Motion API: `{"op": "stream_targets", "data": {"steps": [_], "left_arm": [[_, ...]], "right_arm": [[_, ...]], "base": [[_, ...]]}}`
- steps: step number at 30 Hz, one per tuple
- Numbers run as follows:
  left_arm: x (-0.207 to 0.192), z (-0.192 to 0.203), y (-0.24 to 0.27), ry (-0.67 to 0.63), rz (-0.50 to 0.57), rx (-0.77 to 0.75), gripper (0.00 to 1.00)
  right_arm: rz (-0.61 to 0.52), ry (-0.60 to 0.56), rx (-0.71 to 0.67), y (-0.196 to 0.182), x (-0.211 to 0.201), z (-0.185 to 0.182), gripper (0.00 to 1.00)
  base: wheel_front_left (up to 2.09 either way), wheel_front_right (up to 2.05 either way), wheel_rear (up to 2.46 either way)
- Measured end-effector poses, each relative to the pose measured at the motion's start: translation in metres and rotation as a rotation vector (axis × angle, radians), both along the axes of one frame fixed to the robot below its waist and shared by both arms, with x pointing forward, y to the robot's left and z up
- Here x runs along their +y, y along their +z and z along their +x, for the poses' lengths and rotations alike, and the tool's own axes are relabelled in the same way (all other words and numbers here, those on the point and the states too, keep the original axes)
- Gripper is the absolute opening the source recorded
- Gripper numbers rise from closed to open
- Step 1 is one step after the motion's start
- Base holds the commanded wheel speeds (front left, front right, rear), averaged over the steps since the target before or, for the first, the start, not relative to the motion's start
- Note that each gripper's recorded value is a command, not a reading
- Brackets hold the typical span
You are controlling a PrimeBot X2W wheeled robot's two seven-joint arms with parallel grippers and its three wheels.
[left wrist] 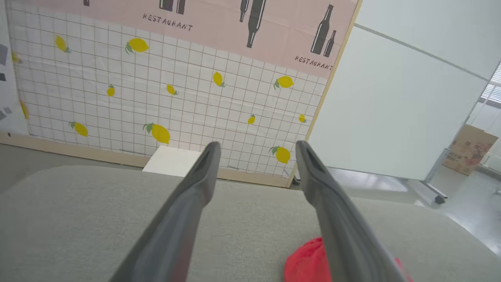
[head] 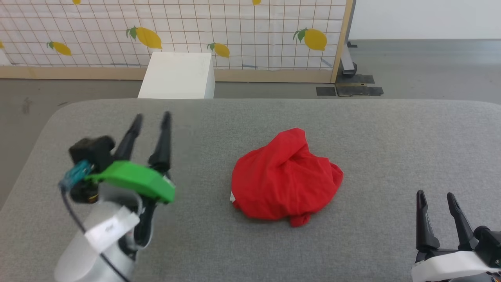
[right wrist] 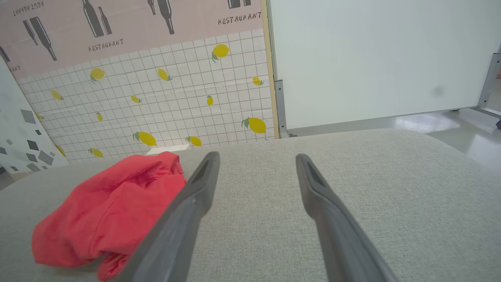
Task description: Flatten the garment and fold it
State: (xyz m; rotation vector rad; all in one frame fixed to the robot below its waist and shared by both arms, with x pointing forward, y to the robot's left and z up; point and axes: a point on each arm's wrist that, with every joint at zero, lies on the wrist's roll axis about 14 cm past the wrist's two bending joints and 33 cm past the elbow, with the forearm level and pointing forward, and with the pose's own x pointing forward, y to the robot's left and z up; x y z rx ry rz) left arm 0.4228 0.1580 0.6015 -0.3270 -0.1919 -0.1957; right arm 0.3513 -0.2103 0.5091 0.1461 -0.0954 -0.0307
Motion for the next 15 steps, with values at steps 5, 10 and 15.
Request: {"op": "stream_targets", "data": {"steps": [5,10,15], "left_arm": [[0.034,-0.020,-0.017,0.130,0.143,-0.021,1.00],[0.033,-0.039,-0.049,0.122,0.194,0.043,1.00],[0.029,-0.050,-0.068,0.095,0.176,0.087,1.00]], "right_arm": [[0.000,0.008,-0.001,0.000,0.003,0.000,1.00],[0.000,0.017,0.007,-0.002,0.006,0.001,1.00],[-0.011,0.034,0.044,-0.009,0.010,0.003,1.00]], "base": [[0.00,0.00,0.00],[0.00,0.00,0.00],[0.00,0.00,0.00]]}}
